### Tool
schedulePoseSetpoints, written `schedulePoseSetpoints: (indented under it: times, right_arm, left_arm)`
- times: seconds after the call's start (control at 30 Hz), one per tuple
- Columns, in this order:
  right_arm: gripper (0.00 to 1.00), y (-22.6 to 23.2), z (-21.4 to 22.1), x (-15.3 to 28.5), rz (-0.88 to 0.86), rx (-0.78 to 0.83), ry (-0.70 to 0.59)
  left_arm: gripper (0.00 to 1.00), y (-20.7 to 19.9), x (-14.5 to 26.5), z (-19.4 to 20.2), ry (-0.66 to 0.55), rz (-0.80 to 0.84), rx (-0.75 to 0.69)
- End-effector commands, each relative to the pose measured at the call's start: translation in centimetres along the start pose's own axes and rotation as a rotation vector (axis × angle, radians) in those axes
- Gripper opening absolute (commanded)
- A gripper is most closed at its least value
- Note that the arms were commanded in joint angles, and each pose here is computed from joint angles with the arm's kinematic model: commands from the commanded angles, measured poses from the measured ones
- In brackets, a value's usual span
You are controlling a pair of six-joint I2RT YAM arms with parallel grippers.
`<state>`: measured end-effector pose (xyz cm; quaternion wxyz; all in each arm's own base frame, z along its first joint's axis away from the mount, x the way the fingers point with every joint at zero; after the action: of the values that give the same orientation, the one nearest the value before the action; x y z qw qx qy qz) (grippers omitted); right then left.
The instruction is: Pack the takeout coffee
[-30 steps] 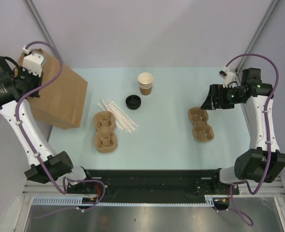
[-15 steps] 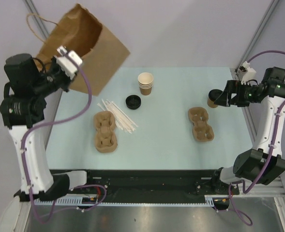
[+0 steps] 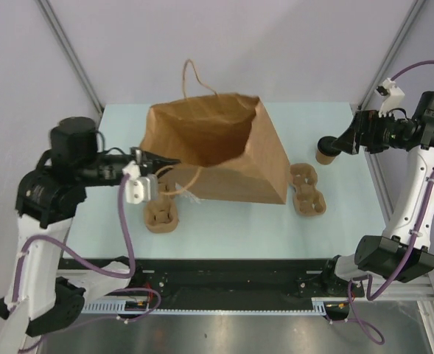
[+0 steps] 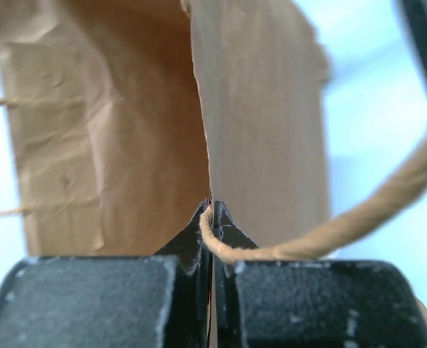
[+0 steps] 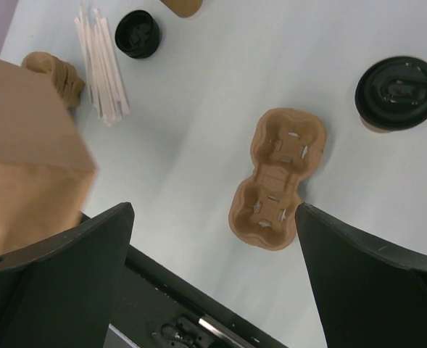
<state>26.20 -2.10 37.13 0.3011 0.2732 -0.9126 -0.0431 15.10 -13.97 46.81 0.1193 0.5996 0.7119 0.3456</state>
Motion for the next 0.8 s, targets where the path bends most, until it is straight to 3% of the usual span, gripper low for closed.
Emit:
schedulePoseSetpoints:
  times: [0.0, 0.17, 0.4, 0.77]
  right_arm:
    - [1.0, 2.2, -1.7, 1.5, -0.052, 0.032, -0.072]
    - [1.0, 4.0, -1.4, 1.4, -0.145, 0.054, -0.064]
    - [1.0, 7.2, 1.0, -0.2, -0.253, 0.09, 0.03]
    - [1.0, 11.4, 2.1, 0.4, -0.405, 0.149, -0.001]
  left_arm:
    - [0.01, -2.5, -4.0, 2.2, -0.027, 0.192, -0.146]
    - [0.01, -4.7, -6.8, 4.1, -0.006, 0.301, -0.415]
    - [0.07, -4.8, -9.5, 5.9, -0.011, 0.396, -0.484]
    - [0.16, -5.6, -11.4, 8.2, -0.029, 0.406, -0.655]
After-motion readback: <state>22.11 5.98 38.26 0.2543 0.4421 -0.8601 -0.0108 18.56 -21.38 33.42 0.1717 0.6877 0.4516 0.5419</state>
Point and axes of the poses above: each gripper's point midway between its finger pads, its own x axis back along the fingers, its own y axis along the line the jaws close on, z = x × y, the point moved 5 cm from there along x, back along the fingers, and after that the axes turned 6 degrees about x, right-handed, at the moved point
